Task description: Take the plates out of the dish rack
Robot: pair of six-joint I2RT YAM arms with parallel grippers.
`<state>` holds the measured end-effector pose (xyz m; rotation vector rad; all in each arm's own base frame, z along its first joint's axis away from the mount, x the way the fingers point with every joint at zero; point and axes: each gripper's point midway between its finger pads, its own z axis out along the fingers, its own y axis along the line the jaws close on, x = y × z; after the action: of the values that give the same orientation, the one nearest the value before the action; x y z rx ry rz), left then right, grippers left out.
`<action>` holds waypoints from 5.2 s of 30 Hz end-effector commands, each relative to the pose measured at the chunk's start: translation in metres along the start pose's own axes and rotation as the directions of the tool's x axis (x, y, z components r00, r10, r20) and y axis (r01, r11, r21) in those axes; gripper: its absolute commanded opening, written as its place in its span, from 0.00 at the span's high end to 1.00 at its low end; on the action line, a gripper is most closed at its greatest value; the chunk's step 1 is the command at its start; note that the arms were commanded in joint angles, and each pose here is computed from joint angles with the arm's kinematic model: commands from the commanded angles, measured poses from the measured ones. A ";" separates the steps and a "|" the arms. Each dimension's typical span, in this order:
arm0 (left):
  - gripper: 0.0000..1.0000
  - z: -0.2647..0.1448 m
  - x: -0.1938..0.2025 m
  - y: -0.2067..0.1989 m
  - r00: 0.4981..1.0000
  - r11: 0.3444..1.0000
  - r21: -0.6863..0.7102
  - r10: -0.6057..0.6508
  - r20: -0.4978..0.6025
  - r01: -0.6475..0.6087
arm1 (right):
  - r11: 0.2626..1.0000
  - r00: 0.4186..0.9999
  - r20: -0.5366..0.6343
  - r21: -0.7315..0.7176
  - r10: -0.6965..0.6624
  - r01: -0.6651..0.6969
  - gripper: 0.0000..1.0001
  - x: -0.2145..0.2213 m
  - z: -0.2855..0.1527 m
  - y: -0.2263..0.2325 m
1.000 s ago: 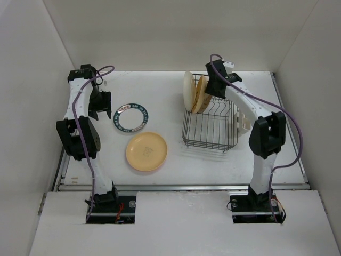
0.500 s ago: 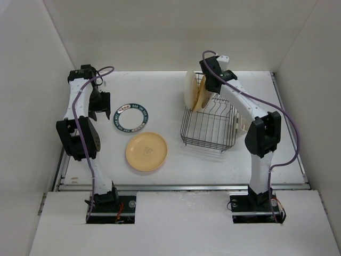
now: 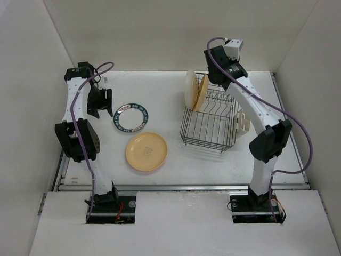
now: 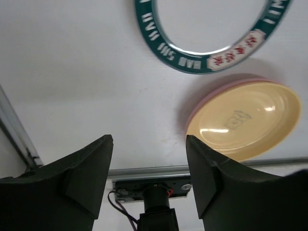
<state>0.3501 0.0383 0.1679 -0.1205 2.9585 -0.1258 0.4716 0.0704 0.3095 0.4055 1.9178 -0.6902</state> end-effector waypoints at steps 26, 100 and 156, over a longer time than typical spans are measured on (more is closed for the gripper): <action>0.24 -0.061 -0.010 -0.091 0.964 0.876 0.436 0.105 0.244 -0.206 | -0.499 0.988 -0.126 -0.853 -0.090 -0.154 1.00 0.018 -0.336 0.241; 0.49 0.092 -0.020 0.003 0.980 0.993 0.059 -0.091 -0.180 0.103 | 0.954 0.877 -0.448 -0.146 0.173 -0.263 0.51 0.130 0.109 -0.005; 0.48 0.031 -0.015 0.007 0.996 0.998 0.002 -0.068 -0.059 0.068 | 0.775 0.998 0.036 -0.631 0.043 -0.011 0.22 -0.018 -0.020 0.127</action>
<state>0.3736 0.0457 0.1047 -0.2246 3.0833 -0.1626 0.5280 0.1888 0.3509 -0.1373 1.8171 0.0697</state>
